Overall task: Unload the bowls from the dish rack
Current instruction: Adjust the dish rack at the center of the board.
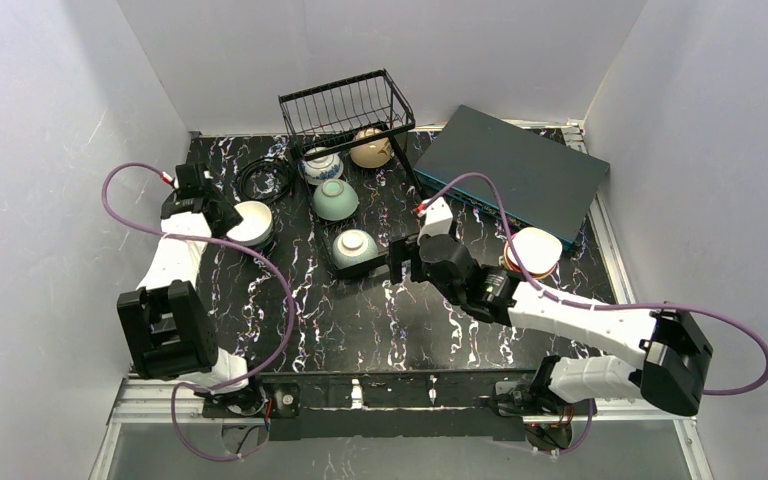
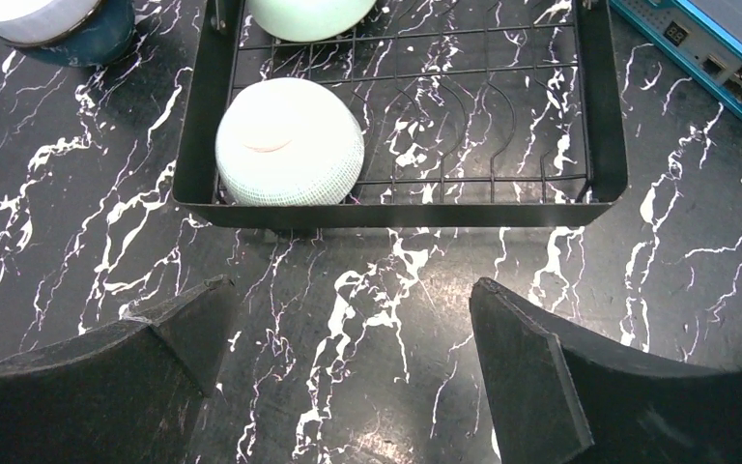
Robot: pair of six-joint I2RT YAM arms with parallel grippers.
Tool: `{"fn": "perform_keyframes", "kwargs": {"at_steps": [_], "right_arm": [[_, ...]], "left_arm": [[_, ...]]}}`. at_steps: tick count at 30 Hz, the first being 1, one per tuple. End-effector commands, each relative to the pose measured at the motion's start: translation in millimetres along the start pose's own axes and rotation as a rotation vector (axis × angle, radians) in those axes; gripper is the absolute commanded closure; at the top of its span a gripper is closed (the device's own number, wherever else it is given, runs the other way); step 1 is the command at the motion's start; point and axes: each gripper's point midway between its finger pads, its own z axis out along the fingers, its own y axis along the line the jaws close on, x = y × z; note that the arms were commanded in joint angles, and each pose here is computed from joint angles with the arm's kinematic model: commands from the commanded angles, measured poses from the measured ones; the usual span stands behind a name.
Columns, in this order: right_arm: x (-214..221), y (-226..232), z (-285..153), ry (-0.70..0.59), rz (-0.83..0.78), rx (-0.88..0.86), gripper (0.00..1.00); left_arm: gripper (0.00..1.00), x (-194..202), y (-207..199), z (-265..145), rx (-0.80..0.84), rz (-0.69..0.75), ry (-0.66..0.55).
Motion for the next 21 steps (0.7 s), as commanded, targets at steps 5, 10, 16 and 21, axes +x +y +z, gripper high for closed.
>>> {"fn": "perform_keyframes", "kwargs": {"at_steps": [5, 10, 16, 21], "right_arm": [[-15, 9, 16, 0.072, -0.115, 0.026, 0.01], [-12, -5, 30, 0.159, -0.181, 0.084, 0.01], [-22, -20, 49, 0.214, -0.221, 0.135, 0.01], [-18, -31, 70, 0.277, -0.246, 0.155, 0.01]], "left_arm": [[0.46, -3, -41, -53, 0.133, 0.149, -0.107], [0.26, 7, -60, -76, 0.215, 0.206, -0.131], [0.02, 32, -74, -95, 0.304, 0.275, -0.112], [0.02, 49, -82, -108, 0.355, 0.339, -0.085]]}}
